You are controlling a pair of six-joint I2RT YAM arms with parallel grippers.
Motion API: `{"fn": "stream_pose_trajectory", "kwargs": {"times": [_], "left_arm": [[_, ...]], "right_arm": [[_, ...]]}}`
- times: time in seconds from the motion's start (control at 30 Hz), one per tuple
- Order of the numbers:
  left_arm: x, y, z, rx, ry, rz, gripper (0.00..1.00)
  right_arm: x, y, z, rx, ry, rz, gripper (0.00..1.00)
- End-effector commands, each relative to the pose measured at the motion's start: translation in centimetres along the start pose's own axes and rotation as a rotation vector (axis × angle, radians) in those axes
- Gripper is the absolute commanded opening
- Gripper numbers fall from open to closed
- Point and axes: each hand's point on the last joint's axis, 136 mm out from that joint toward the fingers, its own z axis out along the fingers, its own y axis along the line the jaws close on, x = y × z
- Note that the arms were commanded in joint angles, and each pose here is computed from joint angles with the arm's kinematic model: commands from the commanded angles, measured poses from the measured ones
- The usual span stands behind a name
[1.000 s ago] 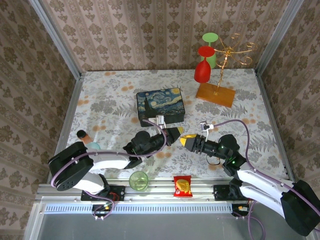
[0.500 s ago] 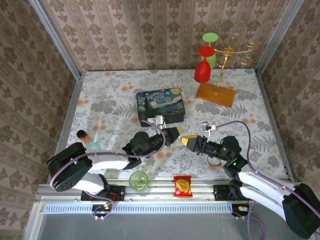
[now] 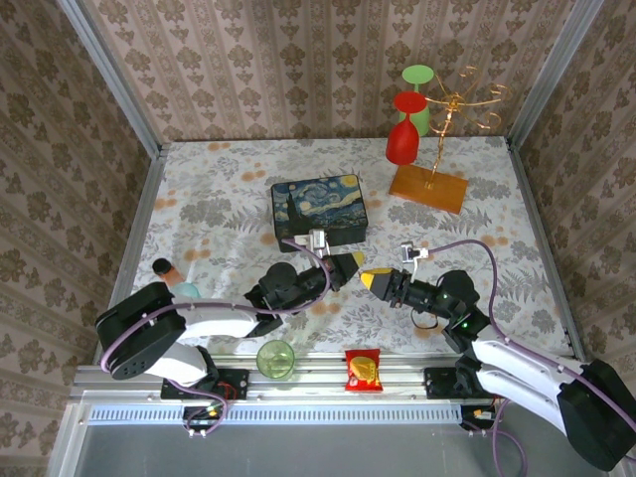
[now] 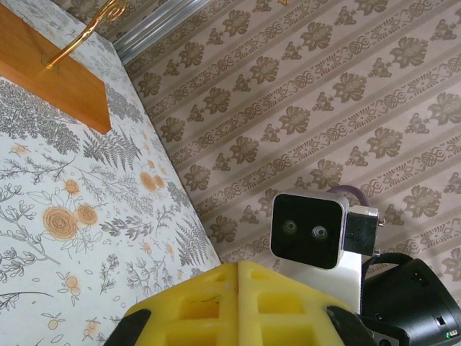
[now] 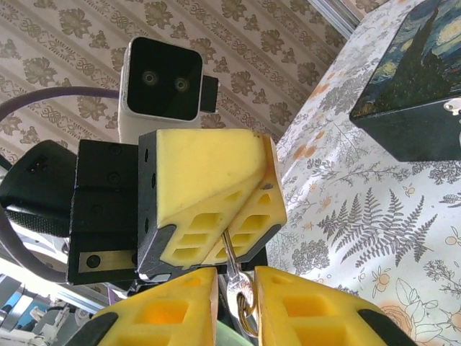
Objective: Unlock the padlock with the key
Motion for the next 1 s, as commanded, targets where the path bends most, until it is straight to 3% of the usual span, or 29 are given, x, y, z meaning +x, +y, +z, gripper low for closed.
{"fn": "stream_pose_trajectory", "kwargs": {"times": [0.0, 0.2, 0.33, 0.37, 0.43, 0.47, 0.5, 0.63, 0.73, 0.97], "left_arm": [[-0.1, -0.8, 0.3, 0.036, -0.017, -0.012, 0.00], [0.1, -0.1, 0.3, 0.018, -0.020, -0.021, 0.00], [0.3, 0.3, 0.3, 0.007, -0.020, -0.020, 0.00], [0.3, 0.5, 0.3, -0.001, -0.020, -0.018, 0.04], [0.3, 0.7, 0.3, -0.015, -0.020, -0.017, 0.38], [0.2, 0.6, 0.2, -0.015, -0.023, -0.014, 0.47], [0.1, 0.4, 0.1, -0.009, -0.025, -0.004, 0.48], [0.0, -0.1, -0.1, -0.013, -0.009, 0.013, 0.48], [0.4, -0.6, -0.1, -0.007, 0.020, 0.038, 0.38], [1.4, -1.2, -0.2, 0.002, 0.063, 0.044, 0.28]], "right_arm": [[-0.8, 1.3, -0.1, -0.056, -0.032, -0.028, 0.16], [-0.6, 1.1, -0.4, -0.050, -0.039, -0.027, 0.01], [-0.6, 0.9, -0.7, -0.034, -0.048, -0.029, 0.00], [-0.6, 0.8, -0.8, -0.028, -0.050, -0.030, 0.00], [-0.6, 0.6, -1.0, -0.016, -0.056, -0.034, 0.00], [-0.5, 0.5, -1.1, -0.007, -0.056, -0.031, 0.00], [-0.5, 0.5, -1.2, -0.003, -0.057, -0.032, 0.00], [-0.5, 0.2, -1.5, 0.013, -0.065, -0.031, 0.00], [-0.6, 0.0, -1.5, 0.022, -0.064, -0.027, 0.00], [-0.7, -0.2, -1.5, 0.032, -0.069, -0.024, 0.00]]}}
